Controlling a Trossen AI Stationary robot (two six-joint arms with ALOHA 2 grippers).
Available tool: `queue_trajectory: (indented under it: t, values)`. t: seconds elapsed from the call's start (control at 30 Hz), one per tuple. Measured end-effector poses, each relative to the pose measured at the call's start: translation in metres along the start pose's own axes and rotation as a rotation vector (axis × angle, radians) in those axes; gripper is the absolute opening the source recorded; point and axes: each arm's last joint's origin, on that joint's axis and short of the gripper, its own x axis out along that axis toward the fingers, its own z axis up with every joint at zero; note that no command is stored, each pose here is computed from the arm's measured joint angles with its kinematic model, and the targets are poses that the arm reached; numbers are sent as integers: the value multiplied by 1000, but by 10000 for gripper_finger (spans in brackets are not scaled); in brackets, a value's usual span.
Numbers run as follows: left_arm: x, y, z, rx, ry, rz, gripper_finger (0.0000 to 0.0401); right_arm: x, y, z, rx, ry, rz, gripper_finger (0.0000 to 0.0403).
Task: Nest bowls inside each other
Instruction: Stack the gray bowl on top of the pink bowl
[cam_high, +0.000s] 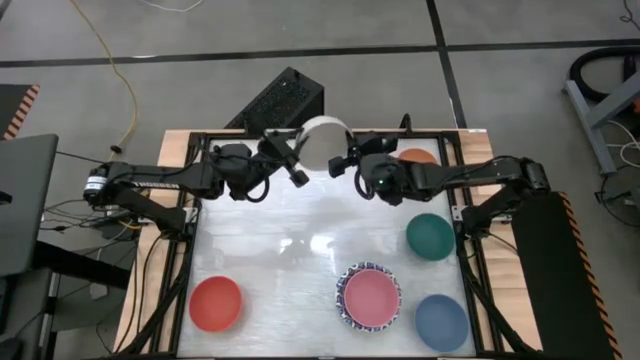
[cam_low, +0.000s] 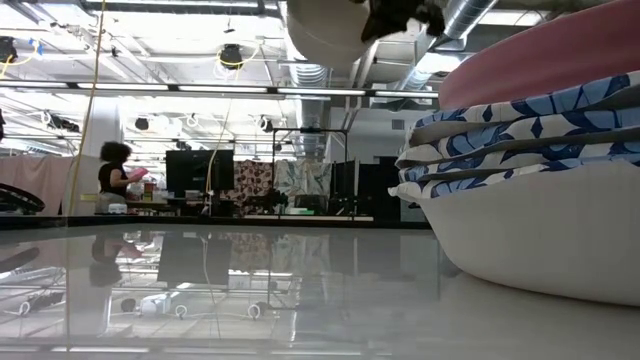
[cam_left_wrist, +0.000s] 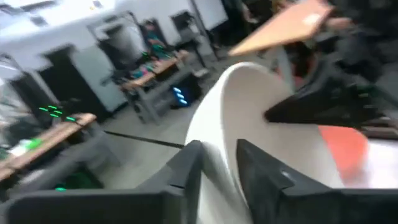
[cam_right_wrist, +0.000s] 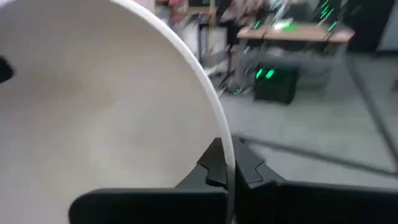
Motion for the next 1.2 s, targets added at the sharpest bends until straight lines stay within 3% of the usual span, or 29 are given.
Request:
queue_trajectory:
  t: [0.2,0.37,0.53,0.7,0.9,1.0,1.2]
  values:
    - [-10,3,-9,30,100,-92,165,9,-16,-14,83,269,150,6]
    - [-31,13,-10,-29,158,-177,190,5,-22,-22,83,466,259,6]
    - [-68,37,-1,-171,153,-318,191,-28,-13,-37,76,737,434,6]
    - [-102,67,6,-388,137,-433,192,-85,7,-52,114,921,558,6]
    - [-126,81,4,-558,187,-607,192,-149,7,-71,183,1071,445,6]
    - [-130,78,1,-576,236,-690,192,-169,-1,-77,208,1087,350,6]
    - [-129,64,-5,-525,321,-709,192,-184,0,-92,220,1135,254,6]
